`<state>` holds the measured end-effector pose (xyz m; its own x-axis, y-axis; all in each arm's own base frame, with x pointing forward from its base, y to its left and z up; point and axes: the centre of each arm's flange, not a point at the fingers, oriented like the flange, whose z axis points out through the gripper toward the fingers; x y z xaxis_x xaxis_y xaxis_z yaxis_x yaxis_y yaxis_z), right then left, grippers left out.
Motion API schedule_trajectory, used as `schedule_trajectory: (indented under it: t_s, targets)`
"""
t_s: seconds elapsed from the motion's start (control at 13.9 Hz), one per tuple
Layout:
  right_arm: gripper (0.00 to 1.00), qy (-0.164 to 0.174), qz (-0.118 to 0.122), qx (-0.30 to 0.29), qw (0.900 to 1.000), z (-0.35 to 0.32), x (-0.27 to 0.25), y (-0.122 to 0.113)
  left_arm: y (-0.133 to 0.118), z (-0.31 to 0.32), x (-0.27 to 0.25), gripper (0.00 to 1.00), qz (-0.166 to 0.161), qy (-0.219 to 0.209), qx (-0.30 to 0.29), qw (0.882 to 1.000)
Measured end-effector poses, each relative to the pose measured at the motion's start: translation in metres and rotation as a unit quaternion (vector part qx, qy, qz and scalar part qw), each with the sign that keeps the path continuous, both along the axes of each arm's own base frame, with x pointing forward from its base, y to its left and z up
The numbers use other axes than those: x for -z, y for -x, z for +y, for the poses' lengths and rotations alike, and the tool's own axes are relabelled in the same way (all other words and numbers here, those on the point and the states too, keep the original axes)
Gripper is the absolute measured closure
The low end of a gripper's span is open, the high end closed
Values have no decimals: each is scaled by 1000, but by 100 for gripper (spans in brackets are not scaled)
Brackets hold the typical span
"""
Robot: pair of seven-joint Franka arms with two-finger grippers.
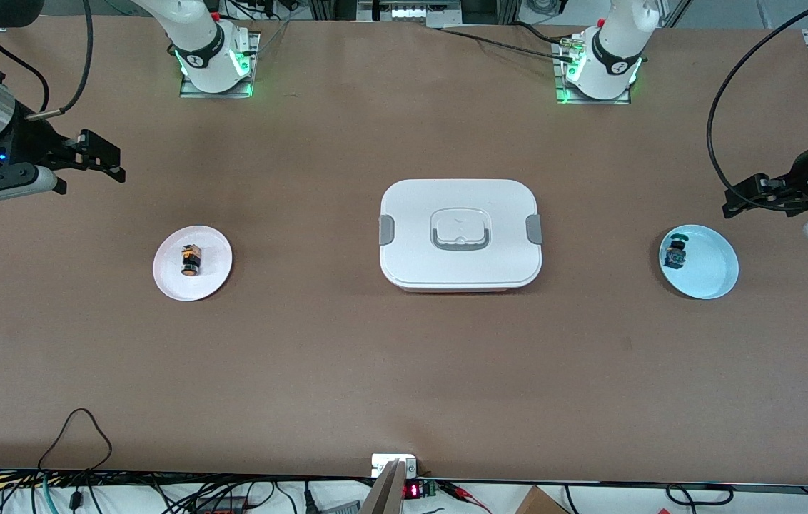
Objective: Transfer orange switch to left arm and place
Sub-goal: 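Move the right gripper above the orange switch on the white plate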
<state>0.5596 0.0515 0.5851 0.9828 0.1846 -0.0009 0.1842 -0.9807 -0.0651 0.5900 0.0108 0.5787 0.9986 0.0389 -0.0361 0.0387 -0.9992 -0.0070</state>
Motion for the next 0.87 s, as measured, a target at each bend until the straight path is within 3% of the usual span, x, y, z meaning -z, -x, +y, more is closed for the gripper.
schedule_trajectory:
  t_s: [0.22, 0.58, 0.87]
  targets:
    - [0, 1, 12, -1, 1000, 0, 4, 0, 0, 0, 0, 0, 0, 0, 0, 1000]
    - [0, 1, 13, -5, 1000, 0, 4, 0, 0, 1, 0, 0, 0, 0, -1, 1000]
    - [0, -1, 27, -97, 995, -1, 12, 2, 0, 1, 0, 0, 0, 0, -1, 1000]
